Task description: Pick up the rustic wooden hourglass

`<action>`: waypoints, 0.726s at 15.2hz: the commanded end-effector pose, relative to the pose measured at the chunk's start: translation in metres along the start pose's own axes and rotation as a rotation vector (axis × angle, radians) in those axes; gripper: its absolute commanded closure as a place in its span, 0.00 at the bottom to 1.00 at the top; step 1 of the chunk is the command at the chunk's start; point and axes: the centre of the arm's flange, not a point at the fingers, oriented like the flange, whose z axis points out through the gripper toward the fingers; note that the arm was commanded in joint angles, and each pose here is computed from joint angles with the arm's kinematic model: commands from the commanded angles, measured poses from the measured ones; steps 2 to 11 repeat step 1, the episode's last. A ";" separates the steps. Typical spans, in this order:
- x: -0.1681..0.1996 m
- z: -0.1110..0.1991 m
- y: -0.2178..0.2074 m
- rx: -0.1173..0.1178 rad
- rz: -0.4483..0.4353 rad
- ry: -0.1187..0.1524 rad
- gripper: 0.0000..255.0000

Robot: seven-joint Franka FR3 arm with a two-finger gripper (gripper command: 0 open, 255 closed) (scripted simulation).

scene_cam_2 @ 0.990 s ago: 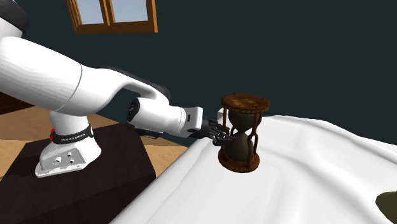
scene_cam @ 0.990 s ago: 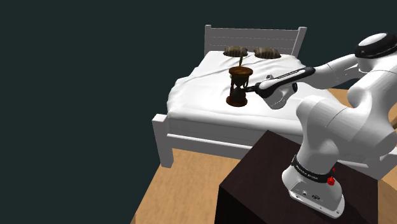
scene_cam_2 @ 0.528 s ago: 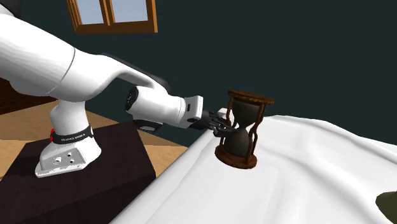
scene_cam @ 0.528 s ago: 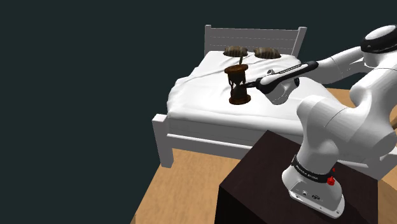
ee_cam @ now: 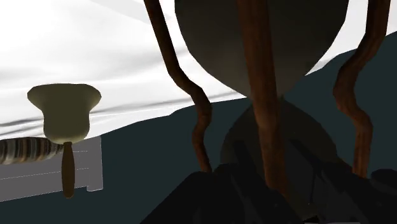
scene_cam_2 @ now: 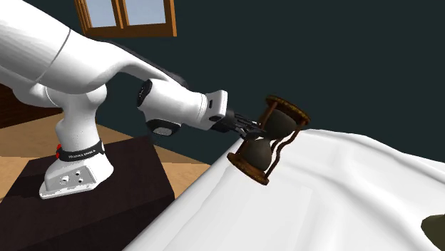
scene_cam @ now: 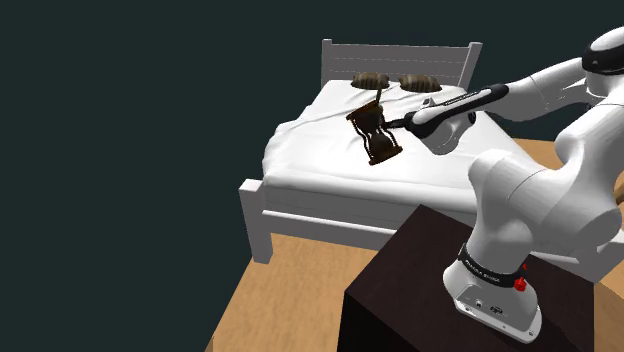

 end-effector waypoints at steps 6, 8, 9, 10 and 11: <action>0.004 -0.001 0.000 0.000 -0.002 0.002 1.00; 0.004 -0.001 0.000 0.000 -0.002 0.002 1.00; 0.004 -0.001 0.000 0.000 -0.002 0.002 1.00; 0.004 -0.001 0.000 0.000 -0.002 0.002 1.00; 0.004 -0.001 0.000 0.000 -0.002 0.002 1.00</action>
